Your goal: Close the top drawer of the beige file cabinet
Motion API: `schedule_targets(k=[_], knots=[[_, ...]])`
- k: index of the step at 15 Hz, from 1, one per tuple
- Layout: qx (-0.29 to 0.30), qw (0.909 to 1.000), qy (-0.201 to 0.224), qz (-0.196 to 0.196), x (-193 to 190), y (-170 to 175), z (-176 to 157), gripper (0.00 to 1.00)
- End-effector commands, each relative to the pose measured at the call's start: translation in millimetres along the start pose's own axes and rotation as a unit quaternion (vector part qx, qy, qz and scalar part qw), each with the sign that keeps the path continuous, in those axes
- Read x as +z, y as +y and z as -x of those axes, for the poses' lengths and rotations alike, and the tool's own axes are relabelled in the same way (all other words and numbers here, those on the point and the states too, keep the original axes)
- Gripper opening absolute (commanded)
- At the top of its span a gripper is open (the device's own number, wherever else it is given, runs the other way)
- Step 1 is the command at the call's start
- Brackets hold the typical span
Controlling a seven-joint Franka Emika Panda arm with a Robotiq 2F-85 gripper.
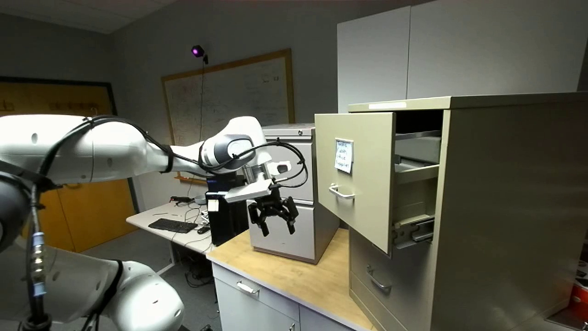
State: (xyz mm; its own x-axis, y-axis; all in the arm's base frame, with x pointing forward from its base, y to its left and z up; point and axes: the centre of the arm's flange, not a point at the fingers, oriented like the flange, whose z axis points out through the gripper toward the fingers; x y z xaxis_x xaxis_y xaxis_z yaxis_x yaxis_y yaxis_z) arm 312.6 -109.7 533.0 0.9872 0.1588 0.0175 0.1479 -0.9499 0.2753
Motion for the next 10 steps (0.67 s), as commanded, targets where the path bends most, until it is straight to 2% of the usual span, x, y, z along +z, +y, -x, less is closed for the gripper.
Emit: schedule_targets(k=[1,2,5,8,10], knots=[[0.023,0.9948,0.062,0.077,-10,-1,-16,0.75],[0.030,0.9915,0.083,0.096,-14,0,-22,0.75],[0.054,0.9766,0.147,0.148,-29,-4,-33,0.52],[0.073,0.9551,0.203,0.203,-40,-9,-40,0.29],[0.085,0.9377,0.236,0.240,-45,-8,-43,0.13]])
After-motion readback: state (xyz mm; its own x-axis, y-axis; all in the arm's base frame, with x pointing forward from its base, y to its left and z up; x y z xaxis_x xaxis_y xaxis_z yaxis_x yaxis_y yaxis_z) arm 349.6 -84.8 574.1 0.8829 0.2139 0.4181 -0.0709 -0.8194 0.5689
